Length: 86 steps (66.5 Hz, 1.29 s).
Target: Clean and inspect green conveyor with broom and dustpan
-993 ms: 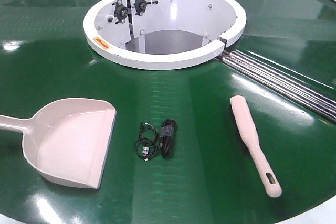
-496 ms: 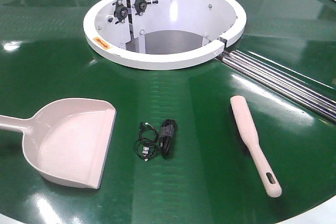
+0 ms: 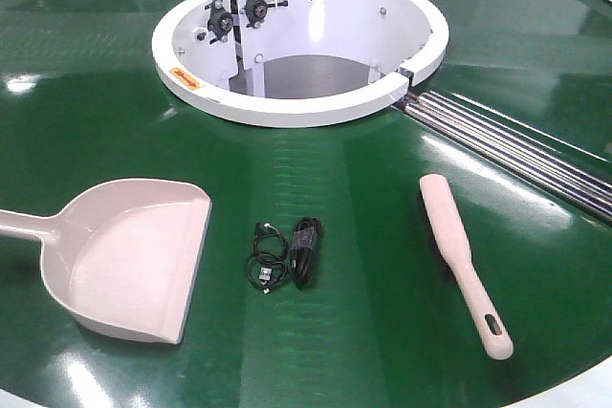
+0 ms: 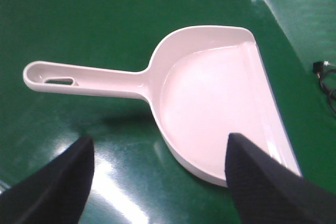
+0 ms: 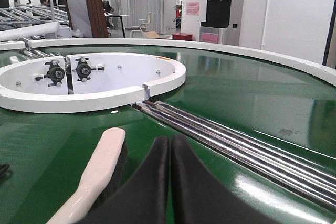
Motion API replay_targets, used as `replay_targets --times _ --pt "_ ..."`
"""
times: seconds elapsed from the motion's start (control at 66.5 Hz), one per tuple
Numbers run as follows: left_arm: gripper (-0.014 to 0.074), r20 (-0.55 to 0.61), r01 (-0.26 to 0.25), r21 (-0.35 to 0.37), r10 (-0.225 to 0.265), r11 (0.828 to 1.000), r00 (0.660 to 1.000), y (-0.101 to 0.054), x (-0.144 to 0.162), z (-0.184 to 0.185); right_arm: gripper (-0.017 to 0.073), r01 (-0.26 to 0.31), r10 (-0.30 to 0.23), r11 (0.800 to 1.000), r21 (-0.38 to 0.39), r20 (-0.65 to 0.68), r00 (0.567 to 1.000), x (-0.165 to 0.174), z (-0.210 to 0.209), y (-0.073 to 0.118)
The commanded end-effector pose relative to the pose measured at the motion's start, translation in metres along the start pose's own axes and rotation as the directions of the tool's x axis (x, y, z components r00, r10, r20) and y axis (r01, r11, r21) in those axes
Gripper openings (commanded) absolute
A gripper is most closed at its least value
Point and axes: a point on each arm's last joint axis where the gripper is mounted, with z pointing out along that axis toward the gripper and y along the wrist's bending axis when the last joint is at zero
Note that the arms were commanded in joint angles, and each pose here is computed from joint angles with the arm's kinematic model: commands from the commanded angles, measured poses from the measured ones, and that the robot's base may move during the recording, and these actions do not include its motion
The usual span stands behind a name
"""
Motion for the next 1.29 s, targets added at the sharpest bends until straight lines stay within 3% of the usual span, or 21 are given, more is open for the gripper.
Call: replay_targets --times 0.0,0.09,0.165,0.241,0.316,0.391,0.466,0.557,0.602,0.632,0.647,0.677,0.692,0.737,0.752,0.797,0.842,0.872,0.993,1.128,1.279 --pt "0.0502 0.047 -0.089 -0.004 0.089 0.996 0.995 0.002 -0.033 -0.010 -0.0008 0.013 -0.013 1.000 0.005 0.076 0.997 -0.006 -0.001 0.000" --pt "0.0502 -0.025 -0.189 0.002 0.189 0.982 0.982 0.005 -0.055 -0.010 -0.0008 0.013 -0.013 1.000 0.005 0.076 0.997 -0.006 -0.001 0.000" --pt "0.0502 -0.096 -0.291 0.032 0.293 0.956 0.951 0.006 -0.074 -0.004 -0.0008 0.013 -0.013 1.000 0.005 0.076 0.997 -0.006 -0.001 0.000" --pt "0.0502 -0.222 -0.396 0.112 0.411 0.912 0.884 0.007 -0.086 0.007 -0.0008 0.013 -0.013 1.000 0.005 0.076 0.997 -0.006 -0.001 0.000" --pt "0.0502 -0.348 -0.444 0.220 0.495 0.869 0.796 0.008 -0.091 0.020 -0.0008 0.013 -0.013 1.000 0.005 0.077 0.997 -0.006 -0.001 0.000" --pt "0.0502 -0.415 -0.489 0.309 0.579 0.815 0.702 0.009 -0.097 0.036 -0.0008 0.013 -0.013 1.000 0.005 0.077 0.997 -0.006 -0.001 0.000" --pt "0.0502 -0.411 -0.561 0.324 0.648 0.762 0.641 0.013 -0.105 0.052 -0.0008 0.013 -0.013 1.000 0.005 0.077 0.997 -0.006 -0.001 0.000" --pt "0.0502 -0.385 -0.628 0.322 0.704 0.708 0.597 0.015 -0.110 0.067 -0.0008 0.013 -0.013 1.000 0.005 0.077 0.997 -0.006 -0.001 0.000" --pt "0.0502 -0.361 -0.664 0.339 0.744 0.666 0.562 0.015 -0.111 0.073 -0.0008 0.013 -0.013 1.000 0.005 0.077 0.997 -0.006 -0.001 0.000" --pt "0.0502 -0.343 -0.697 0.356 0.781 0.622 0.522 0.016 -0.111 0.076 -0.0008 0.013 -0.013 1.000 0.005 0.077 0.997 -0.006 -0.001 0.000" --pt "0.0502 -0.329 -0.715 0.369 0.803 0.594 0.497 0.016 -0.111 0.077 -0.0008 0.013 -0.013 1.000 0.005 0.077 0.997 -0.006 -0.001 0.000" --pt "0.0502 -0.310 -0.739 0.384 0.831 0.553 0.461 0.016 -0.111 0.080 -0.0008 0.013 -0.013 1.000 0.005 0.077 0.997 -0.006 -0.001 0.000" --pt "0.0502 -0.295 -0.756 0.396 0.852 0.522 0.433 0.016 -0.111 0.081 -0.0008 0.013 -0.013 1.000 0.005 0.077 0.997 -0.006 -0.001 0.000" --pt "0.0502 -0.267 -0.785 0.419 0.888 0.457 0.374 0.016 -0.110 0.084 -0.0008 0.013 -0.013 1.000 0.005 0.077 0.997 -0.006 -0.001 0.000" --pt "0.0502 -0.254 -0.800 0.424 0.904 0.424 0.344 0.016 -0.111 0.085 -0.0008 0.013 -0.013 1.000 0.005 0.077 0.997 -0.006 -0.001 0.000" --pt "0.0502 -0.233 -0.829 0.432 0.932 0.356 0.279 0.017 -0.111 0.088 -0.0008 0.013 -0.013 1.000 0.005 0.077 0.997 -0.006 -0.001 0.000" --pt "0.0502 -0.225 -0.844 0.431 0.944 0.318 0.241 0.019 -0.112 0.091 -0.0008 0.013 -0.013 1.000 0.005 0.077 0.997 -0.006 -0.001 0.000" --pt "0.0502 -0.224 -0.845 0.439 0.948 0.305 0.226 0.019 -0.111 0.094 -0.0008 0.013 -0.013 1.000 0.005 0.077 0.997 -0.006 -0.001 0.000" --pt "0.0502 -0.239 -0.827 0.482 0.951 0.290 0.195 0.020 -0.106 0.109 -0.0008 0.009 -0.009 1.000 0.005 0.077 0.997 -0.006 -0.001 0.000" --pt "0.0502 -0.277 -0.810 0.529 0.953 0.254 0.118 0.024 -0.098 0.129 -0.0008 0.009 -0.009 1.000 0.005 0.077 0.997 -0.006 -0.001 0.000" --pt "0.0502 -0.293 -0.798 0.558 0.954 0.226 0.065 0.027 -0.093 0.145 -0.0008 0.009 -0.009 1.000 0.005 0.077 0.997 -0.006 -0.001 0.000"
